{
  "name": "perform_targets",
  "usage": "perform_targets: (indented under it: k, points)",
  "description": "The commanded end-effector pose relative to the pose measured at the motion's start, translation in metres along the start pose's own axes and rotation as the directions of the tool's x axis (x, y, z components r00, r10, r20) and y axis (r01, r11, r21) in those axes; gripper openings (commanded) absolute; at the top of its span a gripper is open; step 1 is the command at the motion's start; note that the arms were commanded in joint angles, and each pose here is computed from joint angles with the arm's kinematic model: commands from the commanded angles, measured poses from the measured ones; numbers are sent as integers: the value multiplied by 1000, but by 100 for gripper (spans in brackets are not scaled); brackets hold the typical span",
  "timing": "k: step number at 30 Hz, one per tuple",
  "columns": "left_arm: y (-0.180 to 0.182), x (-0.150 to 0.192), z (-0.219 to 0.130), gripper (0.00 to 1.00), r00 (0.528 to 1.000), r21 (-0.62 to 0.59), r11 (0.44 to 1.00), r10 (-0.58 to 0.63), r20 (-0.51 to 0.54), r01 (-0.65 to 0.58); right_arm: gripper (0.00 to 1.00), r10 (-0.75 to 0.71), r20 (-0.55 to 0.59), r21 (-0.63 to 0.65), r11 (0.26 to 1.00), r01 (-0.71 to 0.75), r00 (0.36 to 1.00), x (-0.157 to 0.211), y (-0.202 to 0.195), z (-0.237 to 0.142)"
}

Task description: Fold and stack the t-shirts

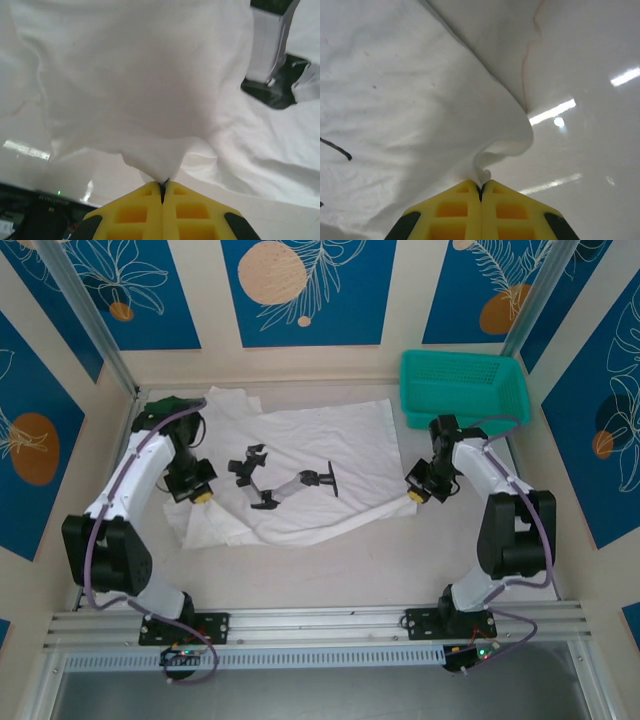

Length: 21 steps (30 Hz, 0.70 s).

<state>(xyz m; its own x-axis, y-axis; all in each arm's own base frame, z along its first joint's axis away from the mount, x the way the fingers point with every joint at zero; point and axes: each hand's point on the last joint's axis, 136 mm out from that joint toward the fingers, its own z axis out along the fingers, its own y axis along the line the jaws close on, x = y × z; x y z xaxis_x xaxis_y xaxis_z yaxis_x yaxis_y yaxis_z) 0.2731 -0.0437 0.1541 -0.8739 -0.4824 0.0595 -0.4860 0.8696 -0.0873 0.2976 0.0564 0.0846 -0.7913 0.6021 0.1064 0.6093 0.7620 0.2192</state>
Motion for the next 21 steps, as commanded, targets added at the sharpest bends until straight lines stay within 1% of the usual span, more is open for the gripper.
perform_targets:
  k: [1,3,6,8,13,14,15,16,17,18,19,20,21]
  points:
    - [-10,-33,4,0,999,73,997,33,1,-33,0,-13,0,-5,1000,13,1000,-18,12,2]
    - [-12,-54,8,0,999,62,997,34,2,-34,0,-20,12,10,1000,20,1000,-31,18,5]
    - [-25,-80,12,0,999,67,996,53,-4,-52,0,-23,15,45,999,22,1000,-47,23,15]
    - [-30,-95,18,0,998,49,997,57,-6,-56,0,-7,4,61,998,7,1000,-56,23,22]
    - [-33,-121,28,0,999,44,998,33,-6,-33,0,8,-2,78,997,-8,1000,-68,28,32]
    - [-32,-127,30,2,1000,39,999,24,-1,-24,0,10,1,80,997,-10,1000,-70,28,33]
    - [-32,-131,31,7,1000,34,999,21,3,-21,0,14,2,81,997,-14,1000,-72,29,34]
    - [-32,-135,32,13,1000,33,999,15,8,-15,3,14,0,78,997,-14,1000,-74,31,34]
    - [-35,-138,31,14,1000,46,999,13,10,-14,6,17,-2,75,997,-16,1000,-76,33,33]
    - [-37,-140,29,17,1000,58,998,12,18,-13,9,16,-1,70,997,-16,1000,-77,34,32]
    - [-37,-143,24,25,999,62,998,7,39,-9,15,19,3,61,998,-19,1000,-79,36,28]
    - [-36,-146,17,34,998,61,998,2,66,-6,26,21,15,50,999,-21,1000,-81,38,23]
    - [-35,-150,10,40,996,66,998,-8,92,2,34,22,33,38,999,-23,999,-83,39,16]
